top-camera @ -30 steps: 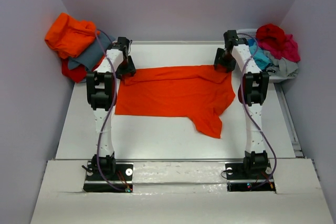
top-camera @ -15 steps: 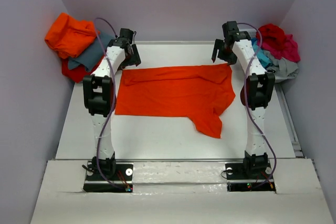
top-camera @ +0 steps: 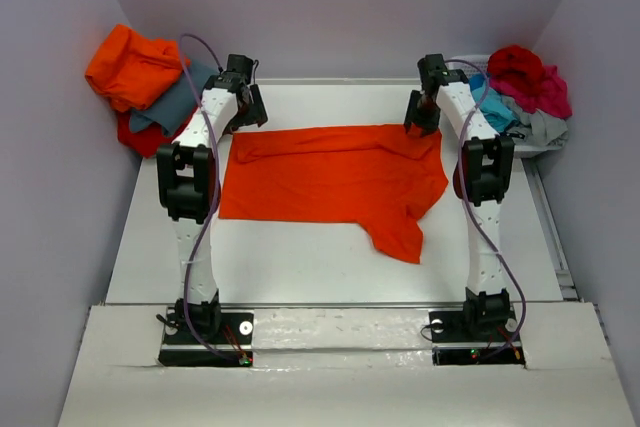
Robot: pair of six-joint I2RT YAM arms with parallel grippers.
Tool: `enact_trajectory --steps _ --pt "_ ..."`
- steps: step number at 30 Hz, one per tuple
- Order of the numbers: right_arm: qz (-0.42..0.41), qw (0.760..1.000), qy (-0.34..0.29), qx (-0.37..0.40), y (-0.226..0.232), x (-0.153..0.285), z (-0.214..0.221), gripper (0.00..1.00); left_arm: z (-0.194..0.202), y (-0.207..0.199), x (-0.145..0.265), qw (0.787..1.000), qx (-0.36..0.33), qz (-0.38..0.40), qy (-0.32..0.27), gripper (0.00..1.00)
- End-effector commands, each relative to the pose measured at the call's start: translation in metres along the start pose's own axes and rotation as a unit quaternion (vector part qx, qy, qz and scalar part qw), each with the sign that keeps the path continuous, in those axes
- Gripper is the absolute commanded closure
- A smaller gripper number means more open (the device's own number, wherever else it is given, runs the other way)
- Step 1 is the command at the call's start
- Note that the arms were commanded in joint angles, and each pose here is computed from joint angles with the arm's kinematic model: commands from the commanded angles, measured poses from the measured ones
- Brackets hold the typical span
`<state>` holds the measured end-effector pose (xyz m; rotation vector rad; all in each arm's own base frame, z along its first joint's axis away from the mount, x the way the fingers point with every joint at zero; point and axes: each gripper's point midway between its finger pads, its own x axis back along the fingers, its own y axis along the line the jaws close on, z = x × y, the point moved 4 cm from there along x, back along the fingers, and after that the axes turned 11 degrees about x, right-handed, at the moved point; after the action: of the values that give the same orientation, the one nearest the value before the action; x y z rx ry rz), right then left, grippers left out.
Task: Fold and stack the t-shirts
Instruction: Fold the tshirt
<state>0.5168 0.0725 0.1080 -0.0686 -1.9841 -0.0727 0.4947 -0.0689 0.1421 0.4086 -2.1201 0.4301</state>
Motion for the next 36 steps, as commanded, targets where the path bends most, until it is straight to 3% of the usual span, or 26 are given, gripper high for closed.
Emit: enact_trajectory --steps 1,11,13,19,21,28,31,36 --pt "-0.019 1.0 -0.019 0.0 0.012 -0.003 -0.012 0.5 -0.001 0.001 0.009 1.0 -0.007 -0.002 -0.007 0.15" --pt "-0.018 1.0 0.0 0.0 0.012 -0.018 -0.002 0.5 0.005 0.001 0.001 1.0 -0.01 -0.004 0.005 0.15" --pt "-0.02 1.0 -0.002 0.0 0.013 -0.017 -0.003 0.61 0.005 0.002 0.001 1.0 -0.011 -0.006 0.005 0.15" --pt "-0.023 1.0 0.0 0.0 0.013 -0.017 -0.002 0.72 0.006 0.002 0.001 1.0 -0.011 -0.006 0.005 0.15" --pt "-0.023 1.0 0.001 0.0 0.013 -0.017 -0.001 0.8 0.006 0.002 0.001 1.0 -0.01 -0.006 0.006 0.15" --pt "-0.021 1.0 0.002 0.0 0.012 -0.015 0.0 0.9 0.008 0.004 0.0 1.0 -0.013 -0.008 0.009 0.15" --pt "-0.014 1.0 0.003 0.001 0.01 -0.017 0.001 0.85 0.01 0.005 0.0 1.0 -0.013 -0.009 0.012 0.15" --pt "-0.003 1.0 0.008 0.001 0.008 -0.021 0.003 0.53 0.01 0.005 0.001 1.0 -0.013 -0.007 0.01 0.15"
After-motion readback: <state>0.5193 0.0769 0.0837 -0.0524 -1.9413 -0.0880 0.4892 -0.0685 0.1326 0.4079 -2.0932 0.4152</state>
